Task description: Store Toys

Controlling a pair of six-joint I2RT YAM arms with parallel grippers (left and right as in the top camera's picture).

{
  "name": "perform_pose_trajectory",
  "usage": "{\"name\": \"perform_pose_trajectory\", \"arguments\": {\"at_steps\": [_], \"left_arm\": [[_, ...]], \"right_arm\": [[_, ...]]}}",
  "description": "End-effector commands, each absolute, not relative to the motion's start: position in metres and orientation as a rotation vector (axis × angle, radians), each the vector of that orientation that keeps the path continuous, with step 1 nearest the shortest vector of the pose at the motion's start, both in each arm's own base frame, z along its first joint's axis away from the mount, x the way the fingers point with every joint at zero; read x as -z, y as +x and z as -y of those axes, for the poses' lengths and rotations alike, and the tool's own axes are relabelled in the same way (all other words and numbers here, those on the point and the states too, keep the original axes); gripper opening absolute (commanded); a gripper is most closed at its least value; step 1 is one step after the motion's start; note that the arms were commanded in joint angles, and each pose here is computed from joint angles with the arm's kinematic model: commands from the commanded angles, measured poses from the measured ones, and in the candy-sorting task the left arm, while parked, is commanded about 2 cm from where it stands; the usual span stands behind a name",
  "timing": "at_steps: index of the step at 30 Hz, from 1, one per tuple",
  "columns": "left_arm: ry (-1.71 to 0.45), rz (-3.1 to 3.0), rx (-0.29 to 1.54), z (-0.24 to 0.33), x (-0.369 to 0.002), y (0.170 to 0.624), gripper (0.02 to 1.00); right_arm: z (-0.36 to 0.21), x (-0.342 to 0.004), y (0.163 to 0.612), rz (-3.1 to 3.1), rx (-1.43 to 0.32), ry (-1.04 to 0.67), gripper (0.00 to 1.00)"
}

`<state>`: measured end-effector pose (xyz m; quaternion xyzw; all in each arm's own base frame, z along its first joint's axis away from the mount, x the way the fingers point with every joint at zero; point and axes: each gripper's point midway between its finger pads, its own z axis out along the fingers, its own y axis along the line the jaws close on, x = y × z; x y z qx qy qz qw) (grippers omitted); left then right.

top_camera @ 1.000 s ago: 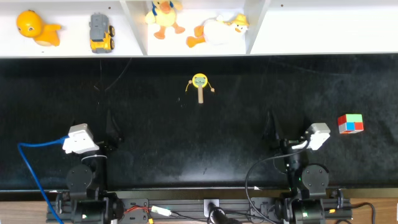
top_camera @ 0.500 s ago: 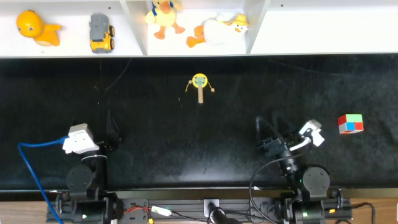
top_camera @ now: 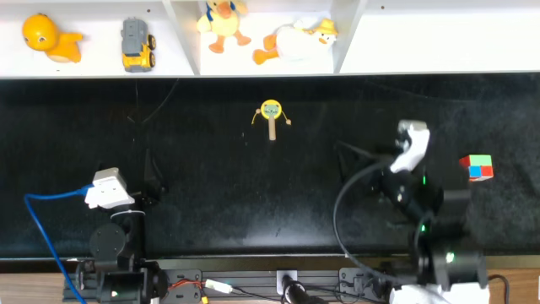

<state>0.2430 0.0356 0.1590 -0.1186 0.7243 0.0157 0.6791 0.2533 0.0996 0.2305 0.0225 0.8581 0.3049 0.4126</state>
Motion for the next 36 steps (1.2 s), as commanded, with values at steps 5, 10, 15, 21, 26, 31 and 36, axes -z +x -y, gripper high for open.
{"name": "perform_pose_trajectory", "arguments": {"at_steps": [5,10,15,21,26,31,36], "left_arm": [[-0.238,-1.622,-0.04,-0.033,-0.159,0.243,0.998],[-0.238,-1.622,-0.04,-0.033,-0.159,0.243,0.998],[-0.238,-1.622,-0.04,-0.033,-0.159,0.243,0.998],[-0.238,-1.622,-0.04,-0.033,-0.159,0.243,0.998],[-0.238,-1.622,-0.04,-0.033,-0.159,0.243,0.998],[-0.238,-1.622,-0.04,-0.033,-0.159,0.243,0.998],[-0.238,-1.622,-0.04,-0.033,-0.159,0.243,0.998]], "right_arm": [[-0.125,-0.244,0.284,-2.337,-0.58,-0.158,1.0],[-0.161,-0.235,0.294,-2.415,-0.541,-0.243,1.0],[-0.201,-0.209,0.294,-2.506,-0.533,-0.34,1.0],[-0.23,-0.171,0.301,-2.607,-0.447,-0.426,0.987],[-0.236,-0.143,0.321,-2.671,-0.35,-0.386,0.934],[-0.246,-0.118,0.335,-2.729,-0.306,-0.396,0.877],[-0.258,-0.102,0.344,-2.774,-0.228,-0.428,0.827]]}}
